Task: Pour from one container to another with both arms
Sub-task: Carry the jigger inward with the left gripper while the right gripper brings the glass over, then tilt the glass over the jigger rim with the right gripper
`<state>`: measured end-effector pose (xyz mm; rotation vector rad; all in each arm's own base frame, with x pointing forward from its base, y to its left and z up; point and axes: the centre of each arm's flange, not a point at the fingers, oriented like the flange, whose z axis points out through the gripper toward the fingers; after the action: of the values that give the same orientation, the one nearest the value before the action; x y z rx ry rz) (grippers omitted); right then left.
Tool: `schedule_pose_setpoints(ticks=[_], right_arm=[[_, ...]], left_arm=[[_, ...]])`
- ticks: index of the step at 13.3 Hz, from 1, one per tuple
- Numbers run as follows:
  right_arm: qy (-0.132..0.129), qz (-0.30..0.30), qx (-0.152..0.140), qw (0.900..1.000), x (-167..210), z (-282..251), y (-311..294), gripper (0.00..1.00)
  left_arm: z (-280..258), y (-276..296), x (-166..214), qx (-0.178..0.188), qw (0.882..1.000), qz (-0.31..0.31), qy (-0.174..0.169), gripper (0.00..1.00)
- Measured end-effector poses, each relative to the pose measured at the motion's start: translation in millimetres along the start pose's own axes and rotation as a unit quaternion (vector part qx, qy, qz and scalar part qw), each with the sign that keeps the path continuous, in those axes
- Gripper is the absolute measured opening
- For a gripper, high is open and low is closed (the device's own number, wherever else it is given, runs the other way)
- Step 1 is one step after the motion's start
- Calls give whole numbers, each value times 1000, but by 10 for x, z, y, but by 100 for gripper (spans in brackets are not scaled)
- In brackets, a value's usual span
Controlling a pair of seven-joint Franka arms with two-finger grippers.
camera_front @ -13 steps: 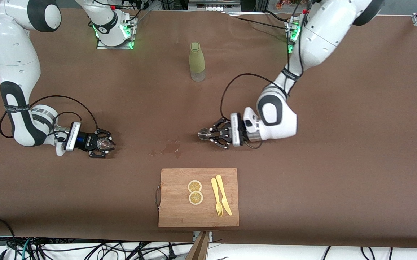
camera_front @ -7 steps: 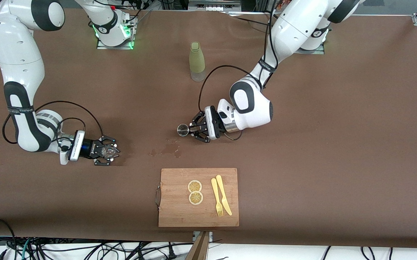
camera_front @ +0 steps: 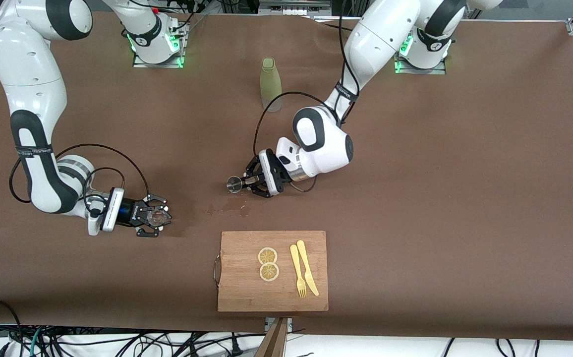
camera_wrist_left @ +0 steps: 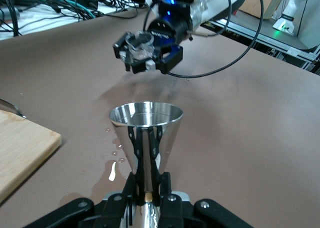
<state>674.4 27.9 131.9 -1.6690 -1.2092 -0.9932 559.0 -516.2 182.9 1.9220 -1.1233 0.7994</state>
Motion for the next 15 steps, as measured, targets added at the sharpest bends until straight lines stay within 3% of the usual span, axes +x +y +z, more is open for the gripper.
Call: schedule_pose_setpoints(ticks=[4,11,15], right_arm=[[-34,4,5,999,305,257,10,16],[-58,9,32,998,403,506,-84,16],[-102,4,57,993,706,589,-150,16]], left_arm=[[229,85,-54,19,1000,-11,-6,21],[347,98,92,39,999,-12,-6,21],[445,105,75,52,998,-24,-5,21]])
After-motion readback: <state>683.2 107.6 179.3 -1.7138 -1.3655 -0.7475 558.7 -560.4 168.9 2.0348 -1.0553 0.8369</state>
